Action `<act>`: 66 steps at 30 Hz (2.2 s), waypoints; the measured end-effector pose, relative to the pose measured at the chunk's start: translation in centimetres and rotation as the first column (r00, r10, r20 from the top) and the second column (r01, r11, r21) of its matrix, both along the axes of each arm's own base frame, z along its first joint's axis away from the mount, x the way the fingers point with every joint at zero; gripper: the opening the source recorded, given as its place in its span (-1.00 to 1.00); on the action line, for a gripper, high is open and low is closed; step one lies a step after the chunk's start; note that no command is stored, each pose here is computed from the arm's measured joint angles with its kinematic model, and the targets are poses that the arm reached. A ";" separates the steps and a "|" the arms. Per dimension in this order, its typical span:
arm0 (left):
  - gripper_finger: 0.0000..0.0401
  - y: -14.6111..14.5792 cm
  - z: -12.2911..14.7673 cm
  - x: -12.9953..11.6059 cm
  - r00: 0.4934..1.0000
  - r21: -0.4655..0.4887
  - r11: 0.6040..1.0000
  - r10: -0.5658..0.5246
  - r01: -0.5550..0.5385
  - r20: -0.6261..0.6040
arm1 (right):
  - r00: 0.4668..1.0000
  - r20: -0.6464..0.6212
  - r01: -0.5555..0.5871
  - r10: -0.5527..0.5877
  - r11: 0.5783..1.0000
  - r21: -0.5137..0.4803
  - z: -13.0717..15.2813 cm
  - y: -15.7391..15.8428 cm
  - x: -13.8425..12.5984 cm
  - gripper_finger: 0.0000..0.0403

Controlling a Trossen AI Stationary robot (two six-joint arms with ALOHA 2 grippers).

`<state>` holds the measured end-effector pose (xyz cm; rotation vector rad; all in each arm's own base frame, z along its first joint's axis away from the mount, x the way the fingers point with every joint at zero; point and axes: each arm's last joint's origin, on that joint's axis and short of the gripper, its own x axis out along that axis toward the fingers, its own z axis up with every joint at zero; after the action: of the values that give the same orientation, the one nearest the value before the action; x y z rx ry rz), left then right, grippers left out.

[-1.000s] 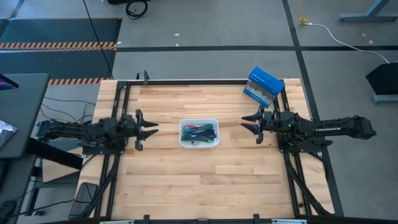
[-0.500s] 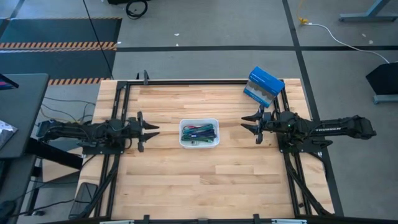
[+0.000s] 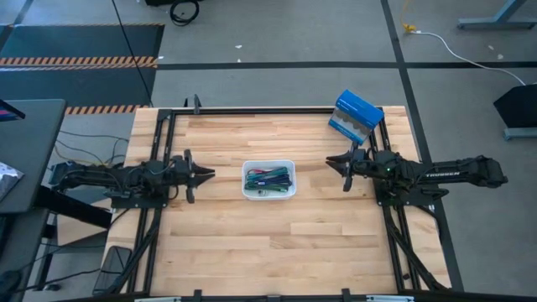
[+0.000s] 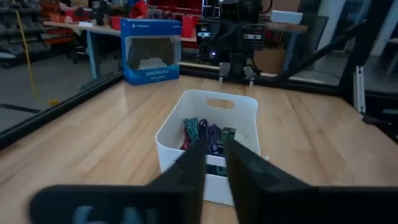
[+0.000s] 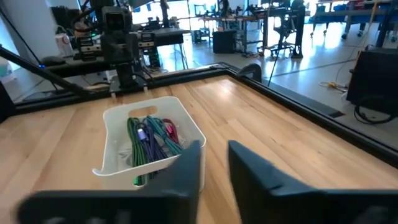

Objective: Pick and place USB-C Cables
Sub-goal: Return to Home Position

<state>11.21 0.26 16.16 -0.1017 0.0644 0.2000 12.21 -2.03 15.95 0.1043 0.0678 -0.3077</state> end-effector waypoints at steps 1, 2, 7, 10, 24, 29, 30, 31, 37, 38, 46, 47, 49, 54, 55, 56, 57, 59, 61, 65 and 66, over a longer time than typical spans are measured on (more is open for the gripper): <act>-0.75 0.0 0.0 0.0 1.000 0.011 1.000 -0.001 0.001 -0.004 | 1.000 -0.002 -0.001 0.001 1.000 -0.005 0.0 0.0 0.0 -0.71; -0.86 0.0 0.0 0.0 1.000 0.033 0.999 -0.002 0.003 -0.009 | 1.000 -0.005 -0.001 0.001 1.000 -0.013 0.0 0.0 0.0 -0.84; -0.97 0.0 0.0 0.0 1.000 0.077 0.997 -0.005 0.007 -0.017 | 1.000 -0.005 0.024 -0.024 1.000 -0.014 0.0 -0.1 0.0 -0.95; -0.97 0.0 0.0 0.0 1.000 0.075 0.997 -0.005 0.007 -0.019 | 1.000 0.003 0.030 -0.030 1.000 0.009 0.0 -0.1 0.0 -0.96; -0.80 0.0 0.0 0.0 1.000 -0.006 1.000 0.000 0.000 -0.002 | 1.000 0.007 0.026 -0.027 1.000 0.010 0.0 -0.1 0.0 -0.91; -0.82 0.0 0.0 0.0 1.000 -0.007 1.000 0.000 0.000 -0.001 | 1.000 0.007 0.026 -0.027 1.000 0.010 0.0 -0.1 0.0 -0.90; -0.83 0.0 0.0 0.0 1.000 -0.007 1.000 0.000 0.000 -0.001 | 1.000 0.007 0.026 -0.027 1.000 0.010 0.0 -0.1 0.0 -0.90; -0.83 0.0 0.0 0.0 1.000 -0.006 1.000 0.000 0.000 -0.001 | 1.000 0.007 0.026 -0.027 1.000 0.010 0.0 -0.1 0.0 -0.90; -0.82 0.0 0.0 0.0 1.000 -0.006 1.000 0.000 0.000 -0.001 | 1.000 0.008 0.026 -0.027 1.000 0.010 0.0 -0.1 0.0 -0.90; -0.82 0.0 0.0 0.0 1.000 -0.007 1.000 0.000 0.000 -0.001 | 1.000 0.008 0.026 -0.027 1.000 0.010 0.0 -0.1 0.0 -0.90; -0.82 0.0 0.0 0.0 1.000 -0.007 1.000 0.000 0.000 -0.001 | 1.000 0.008 0.026 -0.026 1.000 0.010 0.0 -0.1 0.0 -0.90; -0.82 0.0 0.0 0.0 1.000 -0.007 1.000 0.000 0.000 -0.001 | 1.000 0.008 0.026 -0.026 1.000 0.010 0.0 -0.1 0.0 -0.90; -0.83 0.0 0.0 0.0 1.000 -0.007 1.000 0.000 0.000 -0.001 | 1.000 0.008 0.026 -0.026 1.000 0.010 0.0 -0.1 0.0 -0.90; -0.84 0.0 0.0 0.0 1.000 -0.007 1.000 0.000 0.000 -0.001 | 1.000 0.008 0.026 -0.026 1.000 0.010 0.0 -0.1 0.0 -0.90; -0.84 0.0 0.0 0.0 1.000 -0.007 1.000 0.000 0.000 -0.001 | 1.000 0.008 0.026 -0.026 1.000 0.010 0.0 -0.1 0.0 -0.90; -0.83 0.0 0.0 0.0 1.000 -0.007 1.000 0.000 0.000 -0.001 | 1.000 0.008 0.026 -0.026 1.000 0.010 0.0 -0.1 0.0 -0.90; -0.83 0.0 0.0 0.0 1.000 -0.007 1.000 0.000 0.000 -0.001 | 1.000 0.008 0.026 -0.026 1.000 0.010 0.0 -0.1 0.0 -0.90; -0.82 0.0 0.0 0.0 1.000 -0.007 1.000 0.000 0.000 -0.001 | 1.000 0.008 0.026 -0.026 1.000 0.010 0.0 -0.1 0.0 -0.90; -0.82 0.0 0.0 0.0 1.000 -0.007 1.000 0.000 0.000 -0.001 | 1.000 0.008 0.026 -0.026 1.000 0.010 0.0 -0.1 0.0 -0.90; -0.82 0.0 0.0 0.0 1.000 -0.007 1.000 0.000 0.000 -0.001 | 1.000 0.008 0.026 -0.026 1.000 0.010 0.0 -0.1 0.0 -0.91; -0.82 0.0 0.0 0.0 1.000 -0.007 1.000 0.000 0.000 -0.001 | 1.000 0.008 0.026 -0.026 1.000 0.010 0.0 -0.1 0.0 -0.91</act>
<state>11.21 0.25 16.14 -0.1087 0.0657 0.1996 12.19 -2.09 15.99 0.1162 0.0601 -0.3327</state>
